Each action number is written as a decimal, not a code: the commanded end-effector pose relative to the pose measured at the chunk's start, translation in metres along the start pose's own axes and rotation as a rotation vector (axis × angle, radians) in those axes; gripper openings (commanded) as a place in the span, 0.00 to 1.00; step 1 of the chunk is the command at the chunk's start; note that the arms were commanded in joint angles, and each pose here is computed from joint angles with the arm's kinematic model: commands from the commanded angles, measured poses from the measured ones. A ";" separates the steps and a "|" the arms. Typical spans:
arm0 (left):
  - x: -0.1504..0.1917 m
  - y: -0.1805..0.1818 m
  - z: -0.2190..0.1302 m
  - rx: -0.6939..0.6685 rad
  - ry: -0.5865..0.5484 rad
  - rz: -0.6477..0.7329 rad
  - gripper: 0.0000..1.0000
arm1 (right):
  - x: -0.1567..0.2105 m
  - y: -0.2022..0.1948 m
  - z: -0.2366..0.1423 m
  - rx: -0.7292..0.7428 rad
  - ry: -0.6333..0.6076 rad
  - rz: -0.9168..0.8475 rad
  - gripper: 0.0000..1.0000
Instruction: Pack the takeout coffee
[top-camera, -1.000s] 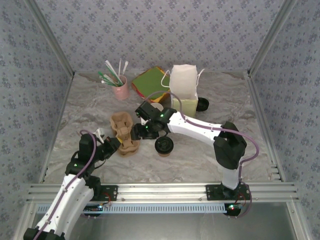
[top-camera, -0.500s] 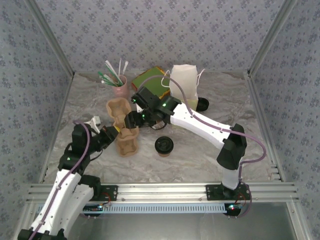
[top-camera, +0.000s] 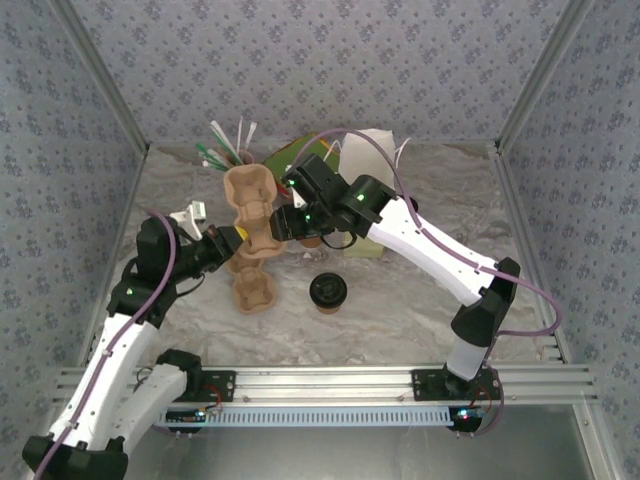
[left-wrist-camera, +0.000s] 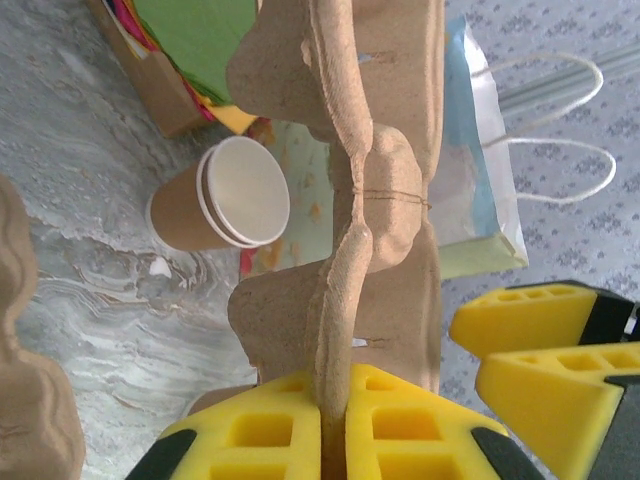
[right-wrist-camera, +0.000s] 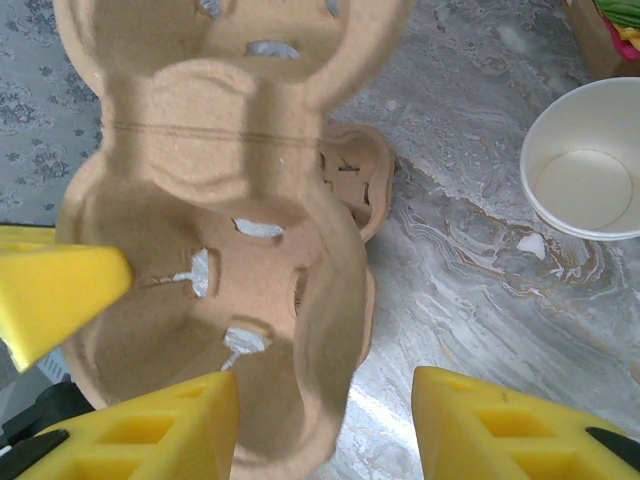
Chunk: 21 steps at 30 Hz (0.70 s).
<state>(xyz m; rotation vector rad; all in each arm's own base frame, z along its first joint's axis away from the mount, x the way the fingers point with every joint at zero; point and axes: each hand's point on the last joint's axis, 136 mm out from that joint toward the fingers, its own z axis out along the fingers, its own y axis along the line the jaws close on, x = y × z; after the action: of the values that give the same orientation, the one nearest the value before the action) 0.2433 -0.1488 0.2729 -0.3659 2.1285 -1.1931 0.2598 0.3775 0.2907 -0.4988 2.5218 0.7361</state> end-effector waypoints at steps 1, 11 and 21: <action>0.000 -0.022 -0.006 0.060 0.007 0.061 0.10 | 0.001 0.000 0.003 -0.006 0.014 -0.005 0.48; 0.001 -0.025 -0.009 0.070 -0.012 0.077 0.10 | 0.009 -0.008 0.018 -0.034 0.093 0.129 0.42; 0.003 -0.028 -0.005 0.087 0.004 0.098 0.09 | 0.015 -0.005 0.020 -0.122 0.147 0.173 0.28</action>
<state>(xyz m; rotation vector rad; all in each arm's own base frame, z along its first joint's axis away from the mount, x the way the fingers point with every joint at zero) 0.2347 -0.1584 0.2765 -0.2929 2.1306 -1.2095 0.2597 0.3817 0.2647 -0.4009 2.6712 0.8818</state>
